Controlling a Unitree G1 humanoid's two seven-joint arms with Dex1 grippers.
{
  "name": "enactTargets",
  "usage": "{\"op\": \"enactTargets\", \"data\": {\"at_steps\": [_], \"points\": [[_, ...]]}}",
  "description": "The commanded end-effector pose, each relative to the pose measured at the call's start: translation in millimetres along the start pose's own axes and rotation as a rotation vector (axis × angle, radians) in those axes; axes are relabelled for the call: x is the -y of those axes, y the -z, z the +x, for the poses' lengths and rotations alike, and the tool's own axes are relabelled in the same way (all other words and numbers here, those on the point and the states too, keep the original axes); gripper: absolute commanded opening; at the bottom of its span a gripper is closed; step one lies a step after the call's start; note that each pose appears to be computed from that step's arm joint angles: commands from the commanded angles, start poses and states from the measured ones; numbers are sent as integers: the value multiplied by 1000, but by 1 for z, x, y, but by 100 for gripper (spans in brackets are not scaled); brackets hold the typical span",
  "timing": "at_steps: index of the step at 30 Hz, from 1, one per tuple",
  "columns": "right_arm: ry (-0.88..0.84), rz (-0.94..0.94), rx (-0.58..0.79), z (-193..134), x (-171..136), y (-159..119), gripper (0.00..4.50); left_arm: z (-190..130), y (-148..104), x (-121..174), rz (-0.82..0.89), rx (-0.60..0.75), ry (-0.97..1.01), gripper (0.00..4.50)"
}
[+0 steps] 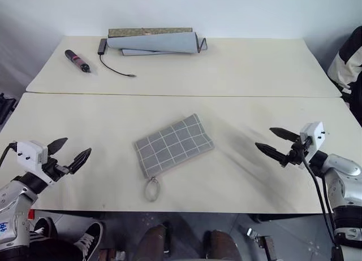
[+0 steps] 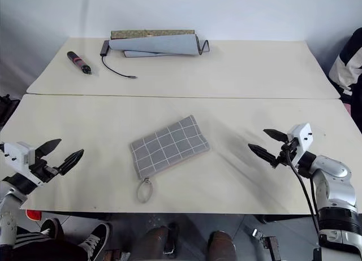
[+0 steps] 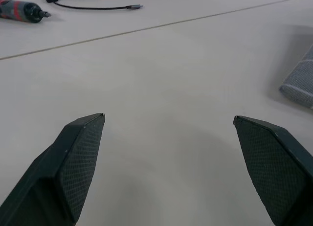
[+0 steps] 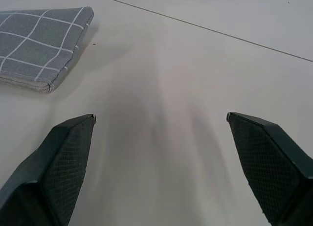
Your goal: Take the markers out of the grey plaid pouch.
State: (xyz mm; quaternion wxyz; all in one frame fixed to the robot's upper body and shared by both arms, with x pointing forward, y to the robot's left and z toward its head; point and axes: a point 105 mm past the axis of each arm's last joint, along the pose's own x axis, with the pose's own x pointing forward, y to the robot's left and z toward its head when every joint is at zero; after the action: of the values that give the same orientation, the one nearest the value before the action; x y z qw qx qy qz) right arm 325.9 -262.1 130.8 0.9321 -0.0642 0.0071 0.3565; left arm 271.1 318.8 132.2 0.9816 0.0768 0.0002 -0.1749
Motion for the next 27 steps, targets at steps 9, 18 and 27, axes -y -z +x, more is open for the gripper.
{"op": "enactTargets", "data": {"at_steps": [9, 18, 27], "points": [[-12, -60, 72, 20, -7, -26, 449, 8, -12, 5, 163, 3, 55, 450], [-156, -19, 260, 117, -73, -64, 191, 22, -19, 21, 257, 29, 129, 450], [-112, -126, 178, 203, -112, -53, 4, 30, -12, 42, 502, 17, 230, 450]]}}
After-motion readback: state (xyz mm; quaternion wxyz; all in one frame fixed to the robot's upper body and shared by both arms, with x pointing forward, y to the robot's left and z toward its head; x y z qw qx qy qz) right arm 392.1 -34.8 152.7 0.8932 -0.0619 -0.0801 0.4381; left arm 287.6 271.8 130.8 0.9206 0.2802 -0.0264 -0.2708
